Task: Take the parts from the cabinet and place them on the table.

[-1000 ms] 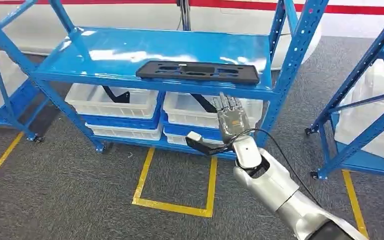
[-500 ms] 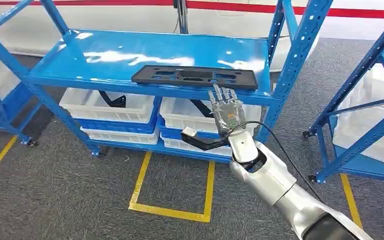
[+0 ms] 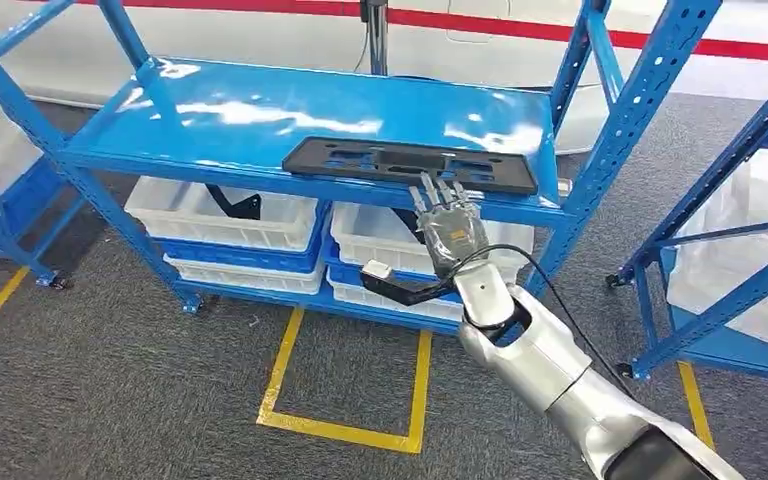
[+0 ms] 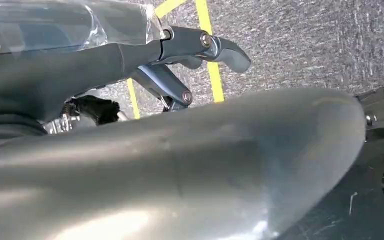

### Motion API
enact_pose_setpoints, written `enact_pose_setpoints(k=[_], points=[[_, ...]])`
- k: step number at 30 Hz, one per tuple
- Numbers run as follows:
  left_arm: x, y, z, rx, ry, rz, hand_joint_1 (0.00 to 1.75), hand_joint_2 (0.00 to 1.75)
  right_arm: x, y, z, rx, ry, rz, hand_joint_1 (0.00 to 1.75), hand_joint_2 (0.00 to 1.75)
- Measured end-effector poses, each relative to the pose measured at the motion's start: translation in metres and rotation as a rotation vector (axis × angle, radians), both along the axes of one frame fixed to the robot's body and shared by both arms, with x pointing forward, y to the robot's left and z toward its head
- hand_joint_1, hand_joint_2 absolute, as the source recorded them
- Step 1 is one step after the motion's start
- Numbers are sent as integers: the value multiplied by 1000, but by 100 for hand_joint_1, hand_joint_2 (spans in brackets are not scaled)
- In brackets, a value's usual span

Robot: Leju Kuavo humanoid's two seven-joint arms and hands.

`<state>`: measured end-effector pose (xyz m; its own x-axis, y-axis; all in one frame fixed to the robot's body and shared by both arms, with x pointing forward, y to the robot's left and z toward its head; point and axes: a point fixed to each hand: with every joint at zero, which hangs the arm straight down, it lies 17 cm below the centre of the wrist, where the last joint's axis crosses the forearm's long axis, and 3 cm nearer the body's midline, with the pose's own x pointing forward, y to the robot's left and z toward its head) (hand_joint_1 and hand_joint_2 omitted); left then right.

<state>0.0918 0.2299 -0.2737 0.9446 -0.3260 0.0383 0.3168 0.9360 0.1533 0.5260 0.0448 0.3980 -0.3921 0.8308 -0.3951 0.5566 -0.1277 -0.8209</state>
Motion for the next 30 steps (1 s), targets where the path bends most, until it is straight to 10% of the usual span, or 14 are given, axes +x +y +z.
enact_pose_setpoints(k=[30], points=[[-4,0,0,2,16,3,0,0,12,-17,-6,68,24,-45,0,175]])
